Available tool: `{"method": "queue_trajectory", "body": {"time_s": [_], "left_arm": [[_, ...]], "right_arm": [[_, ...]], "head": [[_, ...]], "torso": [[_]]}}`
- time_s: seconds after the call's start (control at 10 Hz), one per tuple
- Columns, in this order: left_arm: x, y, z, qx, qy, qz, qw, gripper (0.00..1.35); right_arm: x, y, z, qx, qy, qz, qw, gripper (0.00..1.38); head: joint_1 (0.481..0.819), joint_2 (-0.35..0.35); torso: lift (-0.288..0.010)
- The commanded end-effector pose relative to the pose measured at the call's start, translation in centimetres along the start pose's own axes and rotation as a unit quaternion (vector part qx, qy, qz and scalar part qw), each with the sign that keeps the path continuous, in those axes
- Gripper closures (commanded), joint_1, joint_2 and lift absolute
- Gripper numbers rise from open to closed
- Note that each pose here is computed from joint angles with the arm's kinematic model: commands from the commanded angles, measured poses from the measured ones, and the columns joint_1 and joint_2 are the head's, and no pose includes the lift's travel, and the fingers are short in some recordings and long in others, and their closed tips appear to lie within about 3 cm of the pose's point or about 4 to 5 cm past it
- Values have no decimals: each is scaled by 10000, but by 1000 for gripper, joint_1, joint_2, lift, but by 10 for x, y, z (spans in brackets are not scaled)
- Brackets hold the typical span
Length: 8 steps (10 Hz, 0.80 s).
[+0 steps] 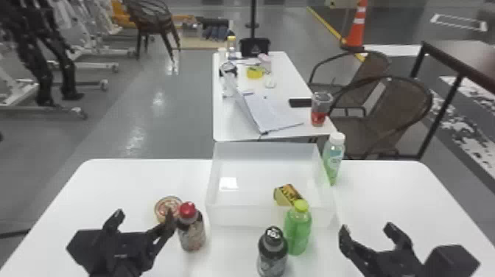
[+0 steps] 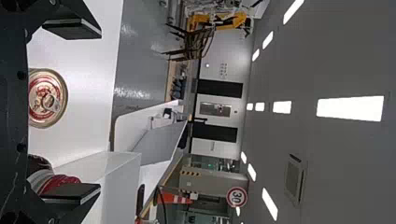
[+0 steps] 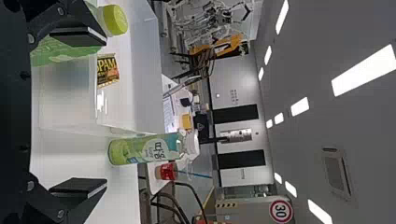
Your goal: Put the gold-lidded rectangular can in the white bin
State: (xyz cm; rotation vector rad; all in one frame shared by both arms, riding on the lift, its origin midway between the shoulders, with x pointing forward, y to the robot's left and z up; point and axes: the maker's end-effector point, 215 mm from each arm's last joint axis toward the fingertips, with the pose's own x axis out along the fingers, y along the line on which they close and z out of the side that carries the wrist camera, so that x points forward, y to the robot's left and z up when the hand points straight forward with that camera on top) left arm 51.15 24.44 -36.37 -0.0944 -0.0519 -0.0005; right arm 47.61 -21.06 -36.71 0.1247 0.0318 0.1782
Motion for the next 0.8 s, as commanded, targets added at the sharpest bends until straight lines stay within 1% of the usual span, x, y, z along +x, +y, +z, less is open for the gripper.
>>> {"method": "queue_trajectory", "body": {"time_s": [0.0,0.7], "left_arm": [[0,0,0,0,1,0,10000,144],[0,0,1,1,-14,0,10000,144]], "right_arm": [[0,0,0,-9,2,2,10000,219],[-1,0,-1,-8,9,-7,10000,217]], "head": [[549,0],[549,0]], "torso": [[-100],[-100]]}}
